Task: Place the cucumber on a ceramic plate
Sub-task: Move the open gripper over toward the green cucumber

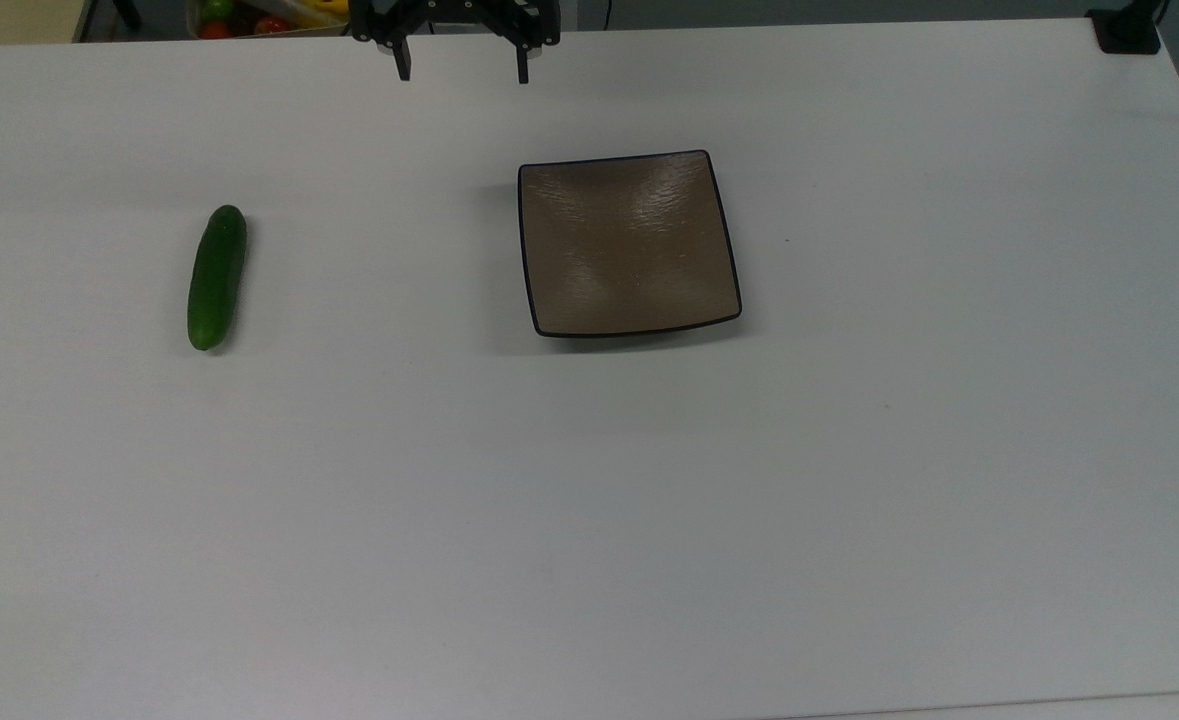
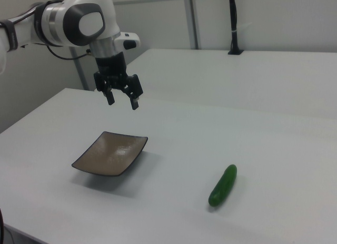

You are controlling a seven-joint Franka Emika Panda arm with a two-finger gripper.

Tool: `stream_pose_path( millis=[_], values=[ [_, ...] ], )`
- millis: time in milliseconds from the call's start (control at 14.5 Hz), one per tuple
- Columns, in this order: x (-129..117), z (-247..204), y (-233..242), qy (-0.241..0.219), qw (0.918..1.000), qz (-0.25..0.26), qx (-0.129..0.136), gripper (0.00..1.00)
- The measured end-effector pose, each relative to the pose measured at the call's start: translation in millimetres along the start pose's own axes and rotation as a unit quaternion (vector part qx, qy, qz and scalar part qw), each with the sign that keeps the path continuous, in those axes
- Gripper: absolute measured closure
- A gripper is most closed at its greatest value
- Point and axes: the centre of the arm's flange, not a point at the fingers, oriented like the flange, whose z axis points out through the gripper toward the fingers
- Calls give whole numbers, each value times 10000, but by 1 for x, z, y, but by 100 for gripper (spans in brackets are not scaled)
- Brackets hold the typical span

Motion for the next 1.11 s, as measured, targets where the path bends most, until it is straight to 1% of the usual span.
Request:
stream_pose_path(
  millis=[345, 1105],
  values=[
    [-3, 12, -21, -130, 9997, -202, 1, 0],
    [-4, 12, -19, -125, 9997, -198, -30, 0]
  ],
)
